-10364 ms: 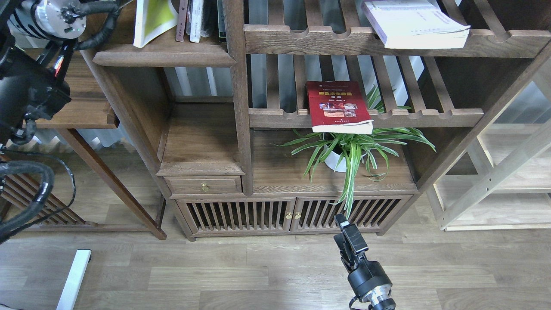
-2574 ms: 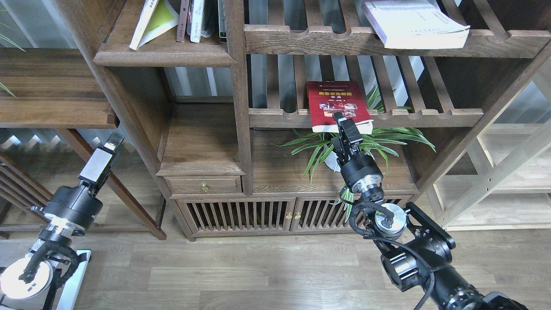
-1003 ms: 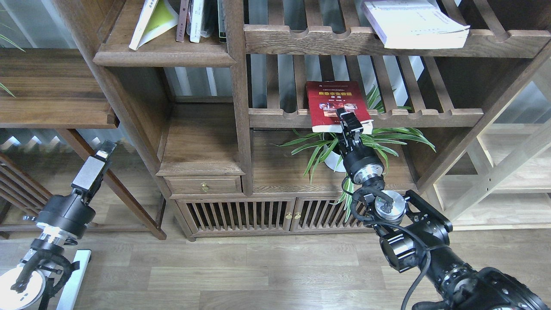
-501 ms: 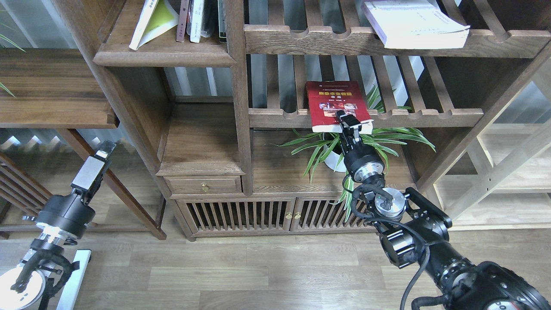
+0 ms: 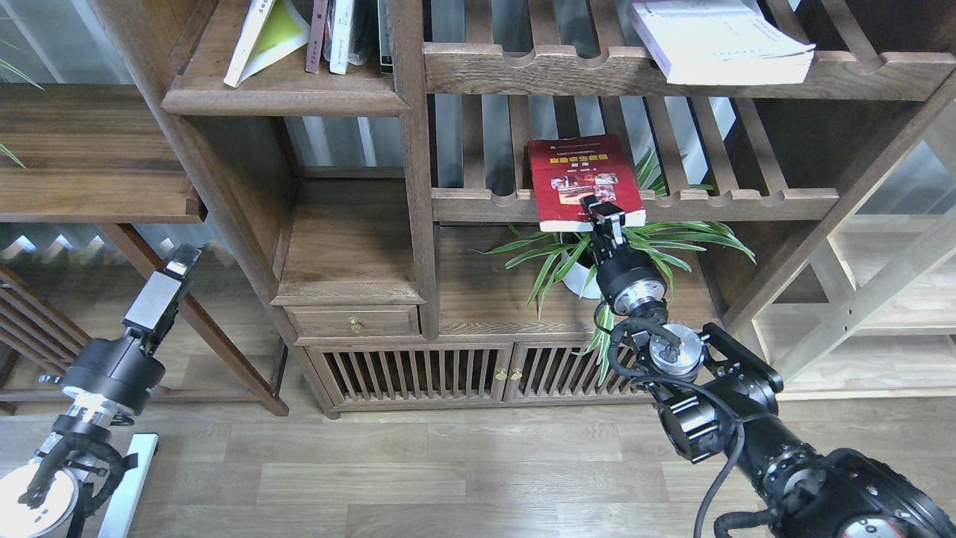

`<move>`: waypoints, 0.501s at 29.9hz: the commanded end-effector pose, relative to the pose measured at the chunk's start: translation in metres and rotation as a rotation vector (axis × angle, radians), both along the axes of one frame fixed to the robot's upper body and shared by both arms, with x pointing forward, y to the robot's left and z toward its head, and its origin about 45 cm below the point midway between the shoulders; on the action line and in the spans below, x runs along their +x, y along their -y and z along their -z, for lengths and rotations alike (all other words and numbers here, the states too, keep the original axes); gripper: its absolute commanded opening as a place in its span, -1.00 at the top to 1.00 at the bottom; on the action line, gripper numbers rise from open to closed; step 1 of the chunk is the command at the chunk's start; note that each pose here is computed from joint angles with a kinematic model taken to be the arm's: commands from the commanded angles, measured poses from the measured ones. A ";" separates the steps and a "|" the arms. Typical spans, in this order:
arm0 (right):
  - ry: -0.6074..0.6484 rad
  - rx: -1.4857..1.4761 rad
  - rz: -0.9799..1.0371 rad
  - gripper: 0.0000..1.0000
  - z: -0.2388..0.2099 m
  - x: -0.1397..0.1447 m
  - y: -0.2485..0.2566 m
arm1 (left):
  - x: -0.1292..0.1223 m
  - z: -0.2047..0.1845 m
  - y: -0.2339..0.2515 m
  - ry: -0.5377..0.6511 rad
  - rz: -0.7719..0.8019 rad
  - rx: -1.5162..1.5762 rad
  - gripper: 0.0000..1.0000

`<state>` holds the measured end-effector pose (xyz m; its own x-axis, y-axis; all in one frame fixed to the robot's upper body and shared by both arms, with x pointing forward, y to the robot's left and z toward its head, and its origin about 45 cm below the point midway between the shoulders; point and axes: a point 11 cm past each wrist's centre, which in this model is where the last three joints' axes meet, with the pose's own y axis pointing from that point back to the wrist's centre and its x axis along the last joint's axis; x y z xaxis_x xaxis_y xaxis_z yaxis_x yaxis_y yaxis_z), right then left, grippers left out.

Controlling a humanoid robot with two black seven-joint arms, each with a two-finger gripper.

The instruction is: Organize books on shelf

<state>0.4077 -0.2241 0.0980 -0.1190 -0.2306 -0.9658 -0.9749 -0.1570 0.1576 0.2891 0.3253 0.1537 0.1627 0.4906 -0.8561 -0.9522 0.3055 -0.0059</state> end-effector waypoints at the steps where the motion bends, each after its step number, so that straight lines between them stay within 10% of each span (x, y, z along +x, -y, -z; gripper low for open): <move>1: 0.009 0.004 -0.007 0.82 0.001 -0.003 -0.002 | 0.000 0.000 -0.001 0.000 0.000 0.002 -0.98; 15: 0.094 0.043 -0.059 0.94 -0.001 -0.016 -0.011 | -0.001 0.003 0.003 -0.006 0.002 -0.028 -0.98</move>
